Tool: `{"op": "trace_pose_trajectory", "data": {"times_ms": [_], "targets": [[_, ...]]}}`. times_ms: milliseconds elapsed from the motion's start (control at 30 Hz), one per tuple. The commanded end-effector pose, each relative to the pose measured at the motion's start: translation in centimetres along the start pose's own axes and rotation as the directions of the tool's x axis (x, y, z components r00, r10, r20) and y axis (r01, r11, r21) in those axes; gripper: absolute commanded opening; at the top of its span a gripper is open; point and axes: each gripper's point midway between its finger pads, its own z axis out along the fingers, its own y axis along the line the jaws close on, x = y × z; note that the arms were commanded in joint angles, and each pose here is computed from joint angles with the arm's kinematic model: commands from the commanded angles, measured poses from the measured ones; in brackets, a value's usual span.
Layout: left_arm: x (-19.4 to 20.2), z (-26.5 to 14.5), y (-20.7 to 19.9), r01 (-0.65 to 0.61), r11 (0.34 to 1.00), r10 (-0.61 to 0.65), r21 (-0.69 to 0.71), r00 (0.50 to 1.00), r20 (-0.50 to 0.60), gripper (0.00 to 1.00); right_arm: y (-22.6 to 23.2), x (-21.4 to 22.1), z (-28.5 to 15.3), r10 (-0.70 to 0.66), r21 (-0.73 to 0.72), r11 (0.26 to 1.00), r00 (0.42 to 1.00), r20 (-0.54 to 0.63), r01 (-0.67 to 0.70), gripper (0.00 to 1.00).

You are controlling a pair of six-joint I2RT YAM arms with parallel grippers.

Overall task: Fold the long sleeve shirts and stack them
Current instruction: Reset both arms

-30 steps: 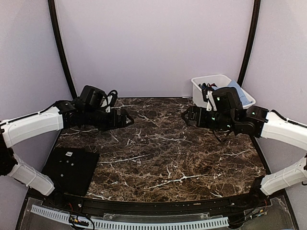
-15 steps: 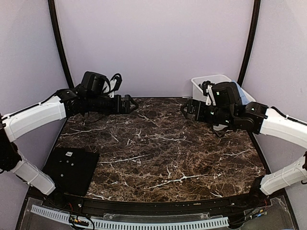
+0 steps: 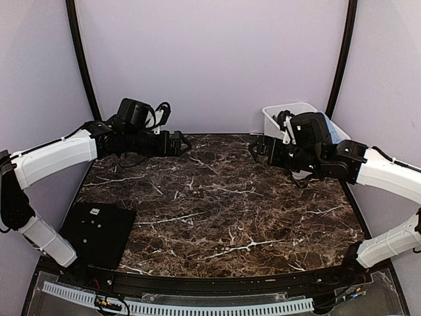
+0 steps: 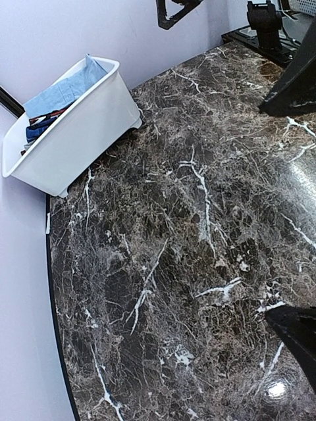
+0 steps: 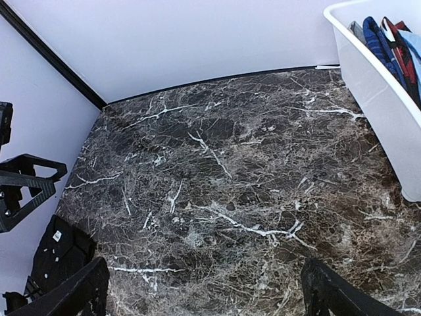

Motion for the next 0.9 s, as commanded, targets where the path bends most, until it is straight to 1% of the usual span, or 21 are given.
{"op": "trace_pose_trajectory", "data": {"times_ms": [0,367,867], "targets": [[-1.8,-0.9,-0.7,-0.001,1.000,-0.001,0.026,0.998,0.061,0.99,0.3,-1.8,-0.4,-0.002,-0.001,1.000,0.998,0.061,0.002,0.99],[-2.1,-0.6,-0.6,0.026,0.999,-0.028,0.019,0.997,0.069,0.99,-0.4,-0.9,-0.8,-0.013,0.004,1.000,0.999,0.047,0.013,0.99],[-1.5,-0.3,-0.2,0.038,0.999,-0.038,0.005,0.998,0.050,0.99,-1.0,-0.4,-0.9,-0.019,0.012,1.000,0.999,0.044,0.018,0.99]]}}
